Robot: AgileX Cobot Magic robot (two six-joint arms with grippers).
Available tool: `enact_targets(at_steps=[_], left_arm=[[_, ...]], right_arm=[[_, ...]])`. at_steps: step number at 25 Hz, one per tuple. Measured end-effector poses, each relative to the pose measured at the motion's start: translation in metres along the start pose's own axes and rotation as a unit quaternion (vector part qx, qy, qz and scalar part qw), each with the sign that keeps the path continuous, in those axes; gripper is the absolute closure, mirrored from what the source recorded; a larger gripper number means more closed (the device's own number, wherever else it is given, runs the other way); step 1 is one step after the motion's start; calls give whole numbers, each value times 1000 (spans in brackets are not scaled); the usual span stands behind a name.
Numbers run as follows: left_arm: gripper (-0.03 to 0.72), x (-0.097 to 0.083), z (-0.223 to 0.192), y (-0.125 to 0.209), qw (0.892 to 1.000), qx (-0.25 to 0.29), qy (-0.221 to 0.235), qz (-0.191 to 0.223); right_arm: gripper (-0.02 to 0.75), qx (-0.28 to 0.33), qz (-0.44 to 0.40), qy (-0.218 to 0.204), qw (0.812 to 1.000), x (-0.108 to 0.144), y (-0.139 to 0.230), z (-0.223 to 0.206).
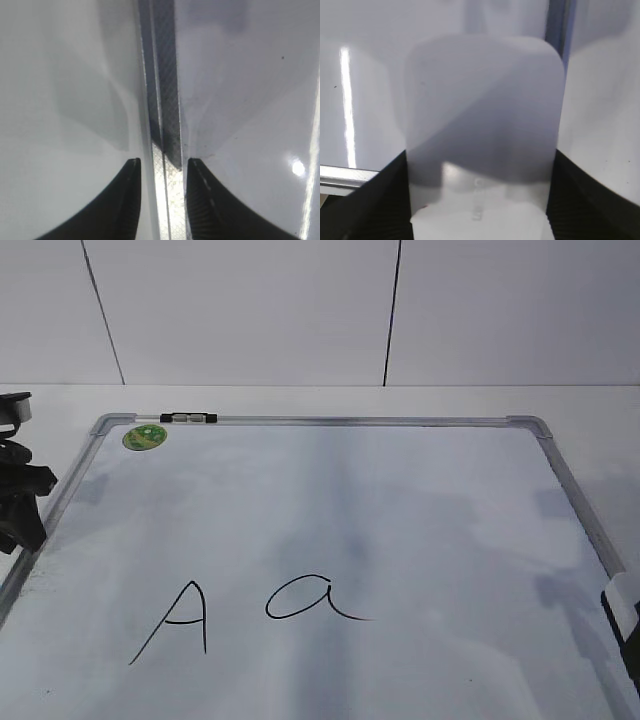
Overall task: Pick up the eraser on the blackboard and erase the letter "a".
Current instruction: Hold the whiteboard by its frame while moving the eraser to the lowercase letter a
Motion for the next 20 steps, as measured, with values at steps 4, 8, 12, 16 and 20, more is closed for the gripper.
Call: enact_targets(at_steps=[4,8,12,16,20], left_arm=[[454,0,0,0,1000,-1,0,0],[454,2,-1,-1,1000,0,0,1],[454,7,1,-2,1000,-3,8,11],[454,8,1,-3,1000,-4,14,13],[454,7,1,-3,1000,-4,16,13]], right_arm=[[167,0,0,0,1000,0,0,0],[167,0,0,0,1000,0,0,0],[167,0,0,0,1000,0,0,0],[167,0,-1,-1,1000,0,0,0],[167,-1,-1,-1,1000,0,0,0]])
Point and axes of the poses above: a point on each arm's last joint axis where the gripper is mounted, z pointing back along that axis away from the gripper, x along the wrist's bending axis when the last joint is at zero, y = z × x, the point moved 4 cm from there along -z, pointing out along that axis toward the gripper, and after that the axes turned 11 degrees about z, right-handed, at the moved point
